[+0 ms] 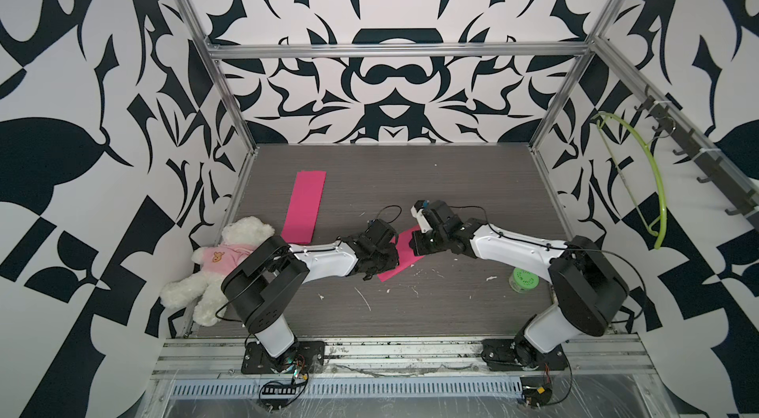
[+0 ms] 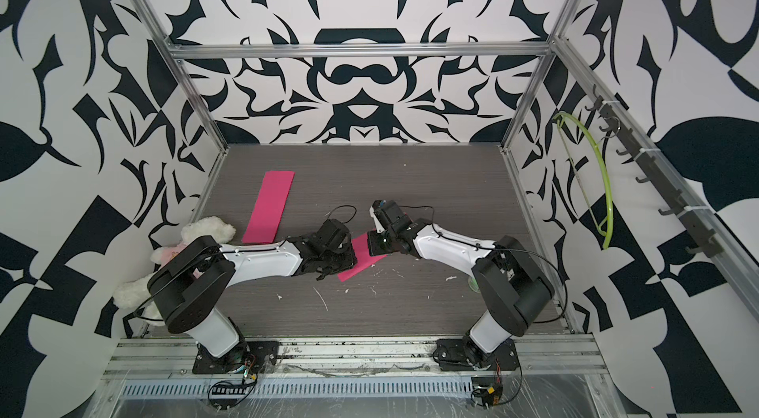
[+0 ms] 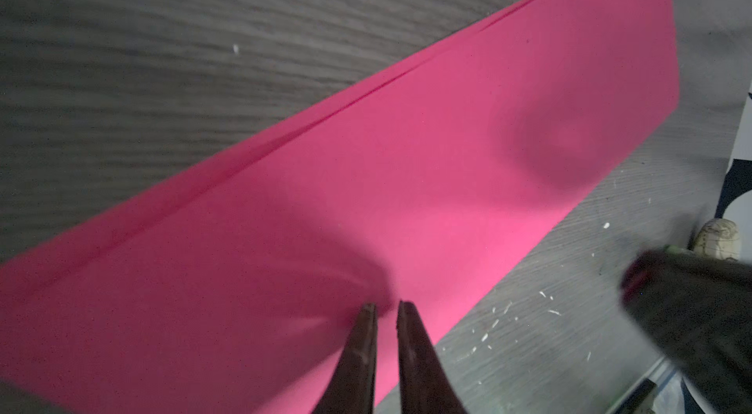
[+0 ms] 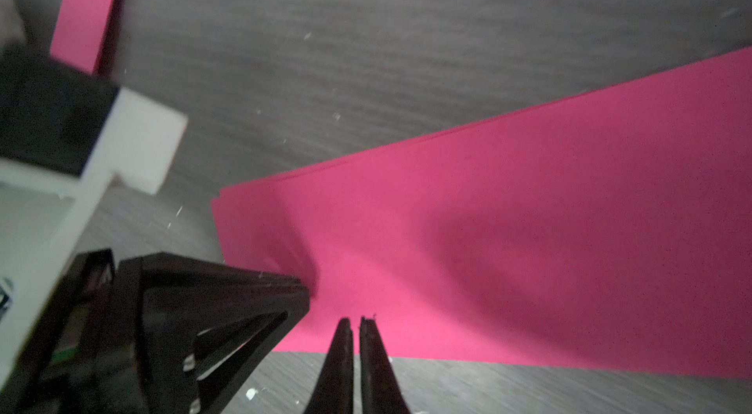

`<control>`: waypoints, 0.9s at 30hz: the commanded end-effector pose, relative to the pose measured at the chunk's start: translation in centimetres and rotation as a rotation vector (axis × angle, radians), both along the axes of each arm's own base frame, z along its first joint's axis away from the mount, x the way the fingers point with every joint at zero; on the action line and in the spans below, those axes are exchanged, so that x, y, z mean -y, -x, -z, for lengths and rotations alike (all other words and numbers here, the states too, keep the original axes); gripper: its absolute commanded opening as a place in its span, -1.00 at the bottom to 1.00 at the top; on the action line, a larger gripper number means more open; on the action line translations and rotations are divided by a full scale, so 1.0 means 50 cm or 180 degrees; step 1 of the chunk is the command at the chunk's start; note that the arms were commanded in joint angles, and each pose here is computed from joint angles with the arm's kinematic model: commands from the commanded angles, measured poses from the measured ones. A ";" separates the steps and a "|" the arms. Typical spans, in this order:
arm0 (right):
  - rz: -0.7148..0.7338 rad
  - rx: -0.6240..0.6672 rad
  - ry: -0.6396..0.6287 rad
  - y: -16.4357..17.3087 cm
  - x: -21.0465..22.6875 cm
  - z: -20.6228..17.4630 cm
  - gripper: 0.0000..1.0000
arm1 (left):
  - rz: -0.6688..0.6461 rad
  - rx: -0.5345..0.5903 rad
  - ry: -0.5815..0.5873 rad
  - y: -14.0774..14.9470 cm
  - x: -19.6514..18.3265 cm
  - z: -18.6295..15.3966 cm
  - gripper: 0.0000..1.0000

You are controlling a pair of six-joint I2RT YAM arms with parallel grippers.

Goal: Fold the rectangular paper in half along the long edge
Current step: Fold the paper at the center of the board.

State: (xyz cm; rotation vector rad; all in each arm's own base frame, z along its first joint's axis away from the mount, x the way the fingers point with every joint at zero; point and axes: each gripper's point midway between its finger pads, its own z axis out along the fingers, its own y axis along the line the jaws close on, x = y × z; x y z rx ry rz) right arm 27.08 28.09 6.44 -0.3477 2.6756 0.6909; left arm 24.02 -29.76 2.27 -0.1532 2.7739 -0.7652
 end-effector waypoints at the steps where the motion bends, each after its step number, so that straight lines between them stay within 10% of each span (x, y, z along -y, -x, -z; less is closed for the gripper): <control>1: -0.0102 -0.0133 -0.0122 0.020 -0.041 -0.003 -0.87 | 0.0004 -0.0235 -0.0314 0.034 -0.050 0.049 -0.71; 27: 0.0185 -0.0352 0.0425 0.001 0.070 0.094 -1.00 | -0.0004 -0.0290 -0.0442 0.043 -0.076 0.070 -0.78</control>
